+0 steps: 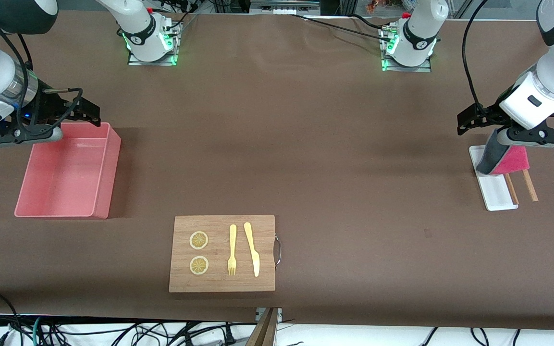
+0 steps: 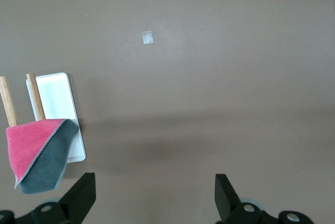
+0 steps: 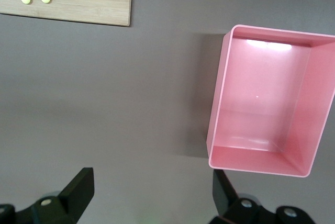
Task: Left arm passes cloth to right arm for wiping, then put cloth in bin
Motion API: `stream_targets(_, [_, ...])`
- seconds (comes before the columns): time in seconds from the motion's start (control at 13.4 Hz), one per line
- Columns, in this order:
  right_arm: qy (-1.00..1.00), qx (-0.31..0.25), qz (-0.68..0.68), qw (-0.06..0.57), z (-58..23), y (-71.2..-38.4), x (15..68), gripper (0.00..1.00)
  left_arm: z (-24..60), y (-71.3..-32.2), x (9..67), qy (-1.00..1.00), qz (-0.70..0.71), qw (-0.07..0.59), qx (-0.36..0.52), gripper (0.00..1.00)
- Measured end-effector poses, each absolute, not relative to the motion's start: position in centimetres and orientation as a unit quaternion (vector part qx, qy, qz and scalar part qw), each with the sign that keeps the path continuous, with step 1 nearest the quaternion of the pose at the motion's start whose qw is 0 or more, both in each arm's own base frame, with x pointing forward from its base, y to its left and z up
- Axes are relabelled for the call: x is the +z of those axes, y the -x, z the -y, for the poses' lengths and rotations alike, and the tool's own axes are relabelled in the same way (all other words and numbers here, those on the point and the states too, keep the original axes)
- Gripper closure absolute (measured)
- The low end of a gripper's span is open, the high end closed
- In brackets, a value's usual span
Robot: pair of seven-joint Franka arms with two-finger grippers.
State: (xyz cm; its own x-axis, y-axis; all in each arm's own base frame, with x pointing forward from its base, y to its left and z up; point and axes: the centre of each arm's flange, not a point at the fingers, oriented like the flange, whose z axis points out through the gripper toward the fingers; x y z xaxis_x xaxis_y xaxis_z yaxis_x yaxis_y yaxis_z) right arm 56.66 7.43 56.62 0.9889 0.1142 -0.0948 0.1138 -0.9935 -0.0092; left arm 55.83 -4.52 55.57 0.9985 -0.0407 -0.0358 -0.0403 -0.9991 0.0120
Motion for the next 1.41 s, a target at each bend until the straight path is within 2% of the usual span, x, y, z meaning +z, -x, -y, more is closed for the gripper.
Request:
stream_targets(0.6, [0.997, 0.048, 0.057, 0.002, -7.4, -56.7, 56.6, 0.0, 2.4, -56.0, 52.7, -0.997, 0.002, 0.004, -0.075, 0.0])
stream_targets(0.89, [0.997, 0.048, 0.057, 0.002, -7.5, -56.6, 56.6, 0.0, -6.1, -55.2, 52.2, -0.993, -0.057, 0.012, -0.1, 0.0])
stream_targets(1.19, [0.997, 0.048, 0.058, 0.002, -7.5, -56.6, 56.6, 0.0, -17.1, -53.2, 50.9, -0.993, -0.032, 0.039, -0.108, 0.0])
stream_targets(1.41, [0.997, 0.049, 0.058, 0.002, -7.5, -56.6, 56.6, 0.0, -27.2, -50.9, 45.6, -0.987, -0.032, 0.115, -0.111, 0.0])
